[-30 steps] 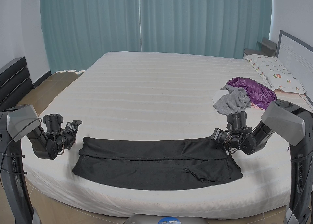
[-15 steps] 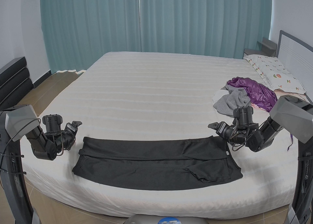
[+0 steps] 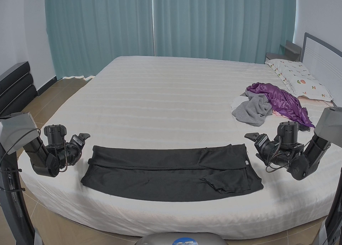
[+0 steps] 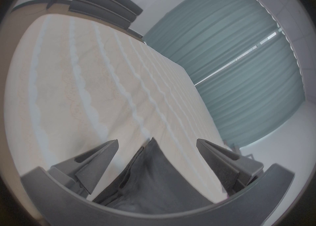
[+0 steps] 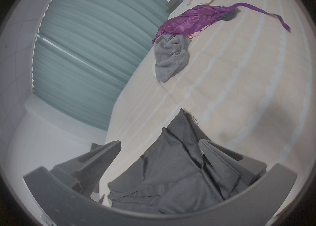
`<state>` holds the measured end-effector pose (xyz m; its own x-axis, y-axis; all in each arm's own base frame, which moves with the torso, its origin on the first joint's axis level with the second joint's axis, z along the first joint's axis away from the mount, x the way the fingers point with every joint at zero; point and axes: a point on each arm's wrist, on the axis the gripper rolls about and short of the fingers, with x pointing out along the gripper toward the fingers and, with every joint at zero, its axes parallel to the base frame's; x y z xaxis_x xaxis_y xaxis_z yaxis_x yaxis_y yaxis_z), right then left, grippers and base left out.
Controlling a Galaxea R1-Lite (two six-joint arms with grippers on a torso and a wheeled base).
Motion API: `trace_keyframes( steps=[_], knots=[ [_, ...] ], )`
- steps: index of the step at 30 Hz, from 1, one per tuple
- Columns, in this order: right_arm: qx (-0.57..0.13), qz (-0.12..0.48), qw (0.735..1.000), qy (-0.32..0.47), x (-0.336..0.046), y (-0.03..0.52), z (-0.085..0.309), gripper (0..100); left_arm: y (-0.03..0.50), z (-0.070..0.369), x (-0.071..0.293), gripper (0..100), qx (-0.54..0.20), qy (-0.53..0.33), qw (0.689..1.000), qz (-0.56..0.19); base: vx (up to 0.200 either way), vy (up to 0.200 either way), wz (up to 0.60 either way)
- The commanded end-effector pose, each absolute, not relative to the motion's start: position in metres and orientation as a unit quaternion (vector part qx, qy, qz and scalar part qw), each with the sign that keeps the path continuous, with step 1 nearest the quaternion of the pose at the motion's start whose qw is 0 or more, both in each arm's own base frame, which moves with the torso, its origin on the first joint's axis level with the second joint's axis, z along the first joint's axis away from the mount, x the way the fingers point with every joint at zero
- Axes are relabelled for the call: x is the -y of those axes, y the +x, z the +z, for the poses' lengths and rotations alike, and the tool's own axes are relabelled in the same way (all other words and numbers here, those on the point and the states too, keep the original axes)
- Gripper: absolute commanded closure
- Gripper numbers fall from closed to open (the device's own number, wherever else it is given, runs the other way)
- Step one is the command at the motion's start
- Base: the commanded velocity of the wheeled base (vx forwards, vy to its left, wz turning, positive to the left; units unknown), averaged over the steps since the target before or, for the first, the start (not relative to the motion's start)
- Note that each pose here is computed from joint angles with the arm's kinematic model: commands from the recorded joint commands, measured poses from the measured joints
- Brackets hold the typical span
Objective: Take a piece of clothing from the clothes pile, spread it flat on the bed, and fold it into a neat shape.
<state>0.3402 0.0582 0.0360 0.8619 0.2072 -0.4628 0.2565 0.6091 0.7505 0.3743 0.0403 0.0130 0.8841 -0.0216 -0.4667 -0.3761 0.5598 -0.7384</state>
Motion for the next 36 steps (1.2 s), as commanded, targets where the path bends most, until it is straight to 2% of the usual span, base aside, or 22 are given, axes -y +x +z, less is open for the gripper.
trace_keyframes(
  steps=[1, 3, 5, 9, 17, 36],
  knots=[
    [-0.263, -0.028, 0.837, 0.479, -0.046, 0.312, 0.028, 0, 0.356, 0.022, -0.028, 0, -0.236, -0.406, 0.879, 0.082, 0.0, 0.0, 0.0],
    [-0.264, -0.023, 0.814, 0.517, -0.043, 0.306, 0.015, 0, 0.349, 0.016, -0.023, 0, -0.258, -0.368, 0.891, 0.072, 0.0, 0.0, 0.0],
    [-0.27, -0.022, 0.805, 0.528, -0.039, 0.304, 0.001, 0, 0.348, 0.012, -0.02, 0, -0.267, -0.353, 0.895, 0.063, 0.0, 0.0, 0.0],
    [-0.27, -0.023, 0.803, 0.53, -0.033, 0.307, -0.014, 0, 0.353, 0.009, -0.014, 0, -0.276, -0.327, 0.903, 0.043, 0.0, 0.0, 0.0],
    [-0.278, -0.022, 0.803, 0.527, -0.037, 0.304, -0.018, 0, 0.364, -0.009, -0.008, 0, -0.291, -0.268, 0.918, 0.014, 0.0, 0.0, 0.0],
    [-0.283, -0.014, 0.811, 0.512, -0.041, 0.303, -0.022, 0, 0.371, -0.03, -0.006, 0, -0.306, -0.248, 0.919, 0.014, 0.0, 0.0, 0.0]
  ],
)
